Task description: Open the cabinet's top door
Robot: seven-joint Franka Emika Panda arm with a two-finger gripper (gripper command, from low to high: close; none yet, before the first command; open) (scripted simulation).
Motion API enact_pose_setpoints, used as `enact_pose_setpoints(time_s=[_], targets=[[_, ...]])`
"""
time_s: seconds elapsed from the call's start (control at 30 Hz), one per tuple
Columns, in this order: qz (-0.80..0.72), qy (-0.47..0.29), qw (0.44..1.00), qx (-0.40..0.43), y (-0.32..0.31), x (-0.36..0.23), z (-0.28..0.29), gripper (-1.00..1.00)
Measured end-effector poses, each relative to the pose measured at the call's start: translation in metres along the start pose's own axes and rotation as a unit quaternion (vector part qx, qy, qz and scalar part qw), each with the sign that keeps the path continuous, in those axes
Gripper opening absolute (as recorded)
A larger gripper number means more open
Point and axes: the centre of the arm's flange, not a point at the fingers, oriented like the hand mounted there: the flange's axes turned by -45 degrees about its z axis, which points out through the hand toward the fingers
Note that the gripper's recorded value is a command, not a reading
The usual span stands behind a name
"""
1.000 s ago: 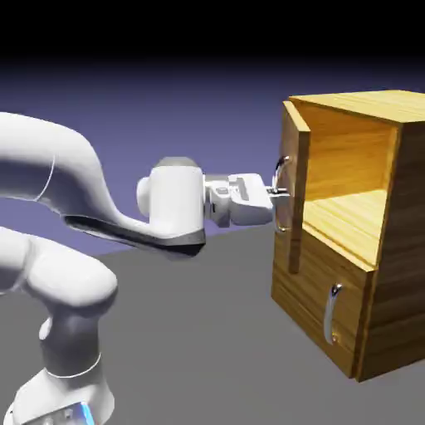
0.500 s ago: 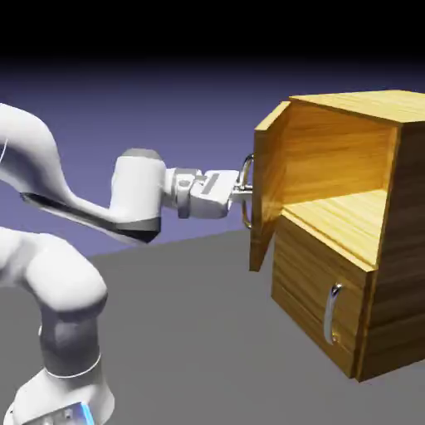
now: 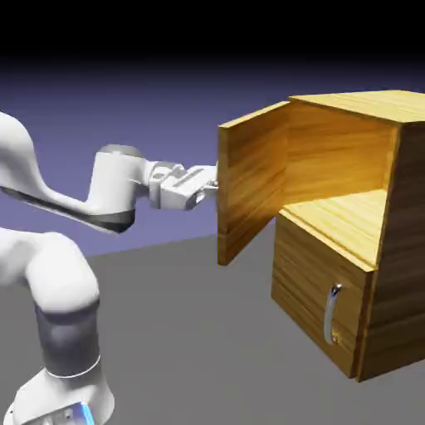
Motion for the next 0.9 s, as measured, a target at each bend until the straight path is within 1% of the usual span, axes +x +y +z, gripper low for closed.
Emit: enact_pose_setpoints(time_s=[0.5,0.9], targets=[[0.0,0.0,0.981,-0.193,-0.078,0.0,-0.104,-1.0],[0.0,0.0,0.956,-0.295,-0.135,0.0,-0.145,-1.0]])
